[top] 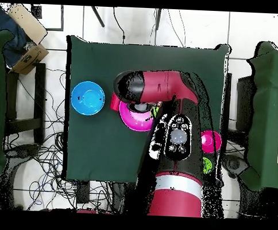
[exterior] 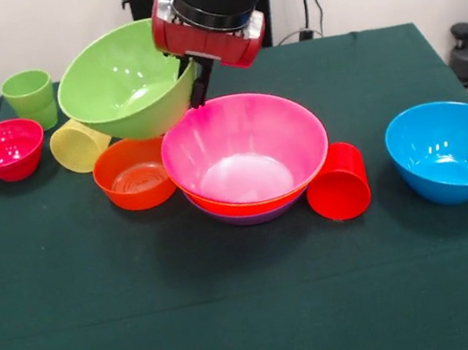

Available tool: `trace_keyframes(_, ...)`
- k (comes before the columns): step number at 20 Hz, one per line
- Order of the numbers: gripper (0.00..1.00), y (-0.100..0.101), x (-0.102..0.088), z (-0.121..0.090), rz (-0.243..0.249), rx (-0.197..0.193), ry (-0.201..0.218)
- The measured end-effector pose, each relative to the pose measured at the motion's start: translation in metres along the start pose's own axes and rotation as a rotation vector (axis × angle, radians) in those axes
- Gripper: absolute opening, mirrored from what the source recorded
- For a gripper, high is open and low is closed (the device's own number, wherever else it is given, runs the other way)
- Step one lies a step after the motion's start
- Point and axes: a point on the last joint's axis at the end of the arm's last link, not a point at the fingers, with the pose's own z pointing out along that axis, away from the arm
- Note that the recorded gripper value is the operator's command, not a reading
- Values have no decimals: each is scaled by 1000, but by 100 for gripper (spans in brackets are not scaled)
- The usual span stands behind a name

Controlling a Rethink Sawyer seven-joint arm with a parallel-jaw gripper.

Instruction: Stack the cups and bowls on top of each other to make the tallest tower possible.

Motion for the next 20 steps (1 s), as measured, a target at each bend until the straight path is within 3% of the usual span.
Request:
trace_keyframes(4, 0, -1, -4, 0, 29, -69, 16)
trace_keyframes(5, 0, -4, -7, 2, 54, -119, 29)
trace_keyframes(7, 0, -13, -11, 6, 88, -179, 45)
trace_keyframes(14, 0, -43, -16, 23, 147, -273, 59)
trace_keyframes(20, 0, -51, -14, 33, 142, -332, 67)
